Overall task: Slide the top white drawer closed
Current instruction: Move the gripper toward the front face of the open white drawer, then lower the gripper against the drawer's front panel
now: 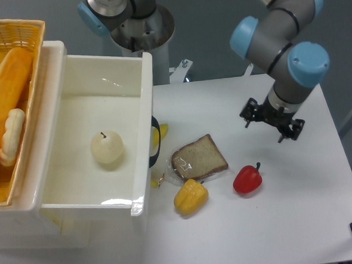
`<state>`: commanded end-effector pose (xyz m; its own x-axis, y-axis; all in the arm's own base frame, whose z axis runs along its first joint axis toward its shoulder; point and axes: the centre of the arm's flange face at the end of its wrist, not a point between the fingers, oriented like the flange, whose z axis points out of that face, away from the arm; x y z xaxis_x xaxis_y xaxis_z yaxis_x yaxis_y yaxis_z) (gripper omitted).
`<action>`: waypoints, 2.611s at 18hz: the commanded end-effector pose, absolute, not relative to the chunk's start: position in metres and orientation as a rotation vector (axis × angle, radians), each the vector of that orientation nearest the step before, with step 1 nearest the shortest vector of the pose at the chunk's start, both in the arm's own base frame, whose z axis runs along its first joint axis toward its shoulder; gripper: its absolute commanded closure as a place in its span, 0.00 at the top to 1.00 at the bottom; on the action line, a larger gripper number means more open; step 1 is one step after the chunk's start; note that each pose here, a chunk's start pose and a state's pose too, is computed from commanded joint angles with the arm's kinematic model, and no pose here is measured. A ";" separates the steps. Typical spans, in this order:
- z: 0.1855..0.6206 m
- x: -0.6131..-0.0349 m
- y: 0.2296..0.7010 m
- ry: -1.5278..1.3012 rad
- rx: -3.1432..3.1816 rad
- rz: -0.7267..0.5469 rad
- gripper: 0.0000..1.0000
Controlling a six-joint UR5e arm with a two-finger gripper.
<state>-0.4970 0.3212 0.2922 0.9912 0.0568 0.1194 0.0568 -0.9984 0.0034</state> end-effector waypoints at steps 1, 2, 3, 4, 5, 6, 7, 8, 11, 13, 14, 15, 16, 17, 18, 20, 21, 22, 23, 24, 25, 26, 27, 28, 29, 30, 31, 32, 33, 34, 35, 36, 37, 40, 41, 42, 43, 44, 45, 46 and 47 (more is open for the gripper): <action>0.292 -0.494 0.320 -0.145 -3.137 -0.192 1.00; 0.293 -0.491 0.323 -0.167 -3.137 -0.190 1.00; 0.296 -0.489 0.325 -0.191 -3.136 -0.183 1.00; 0.299 -0.488 0.325 -0.196 -3.133 -0.177 1.00; 0.299 -0.487 0.327 -0.198 -3.130 -0.179 1.00; 0.301 -0.484 0.330 -0.220 -3.119 -0.181 1.00; 0.305 -0.481 0.335 -0.250 -3.099 -0.182 0.98; 0.311 -0.477 0.339 -0.283 -3.073 -0.184 0.88; 0.329 -0.467 0.355 -0.433 -2.967 -0.211 0.47; 0.335 -0.462 0.368 -0.475 -2.922 -0.234 0.22; 0.339 -0.460 0.374 -0.484 -2.900 -0.243 0.14; 0.340 -0.456 0.379 -0.500 -2.886 -0.254 0.12; 0.342 -0.452 0.385 -0.531 -2.875 -0.263 0.07; 0.344 -0.447 0.391 -0.556 -2.874 -0.265 0.03; 0.343 -0.442 0.396 -0.559 -2.875 -0.273 0.01; 0.341 -0.430 0.402 -0.555 -2.892 -0.334 0.01; 0.342 -0.426 0.402 -0.567 -2.892 -0.369 0.01; 0.346 -0.422 0.402 -0.568 -2.889 -0.390 0.01; 0.347 -0.419 0.403 -0.567 -2.886 -0.420 0.01; 0.349 -0.416 0.403 -0.571 -2.873 -0.458 0.01; 0.349 -0.413 0.404 -0.579 -2.846 -0.509 0.01; 0.348 -0.408 0.406 -0.588 -2.817 -0.577 0.01; 0.348 -0.405 0.407 -0.596 -2.793 -0.635 0.01; 0.348 -0.402 0.409 -0.597 -2.786 -0.660 0.01; 0.348 -0.398 0.413 -0.587 -2.790 -0.670 0.01; 0.346 -0.392 0.418 -0.571 -2.799 -0.682 0.01; 0.346 -0.387 0.421 -0.561 -2.801 -0.695 0.01; 0.346 -0.383 0.426 -0.552 -2.796 -0.710 0.01; 0.344 -0.380 0.428 -0.548 -2.800 -0.723 0.01; 0.343 -0.376 0.430 -0.542 -2.806 -0.739 0.01; 0.343 -0.375 0.430 -0.540 -2.807 -0.748 0.01; 0.343 -0.375 0.430 -0.540 -2.807 -0.748 0.01; 0.343 -0.375 0.430 -0.543 -2.799 -0.753 0.01; 0.347 -0.373 0.430 -0.548 -2.775 -0.771 0.01; 0.348 -0.372 0.430 -0.549 -2.773 -0.776 0.01; 0.351 -0.372 0.430 -0.548 -2.769 -0.773 0.01; 0.352 -0.370 0.430 -0.546 -2.766 -0.775 0.01; 0.354 -0.369 0.430 -0.546 -2.765 -0.777 0.01; 0.354 -0.368 0.430 -0.544 -2.766 -0.779 0.01; 0.355 -0.365 0.432 -0.536 -2.769 -0.780 0.01; 0.355 -0.363 0.434 -0.530 -2.771 -0.783 0.01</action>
<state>-0.3629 0.4339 0.3547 0.7938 0.2824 0.5386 0.3956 -0.9125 -0.1045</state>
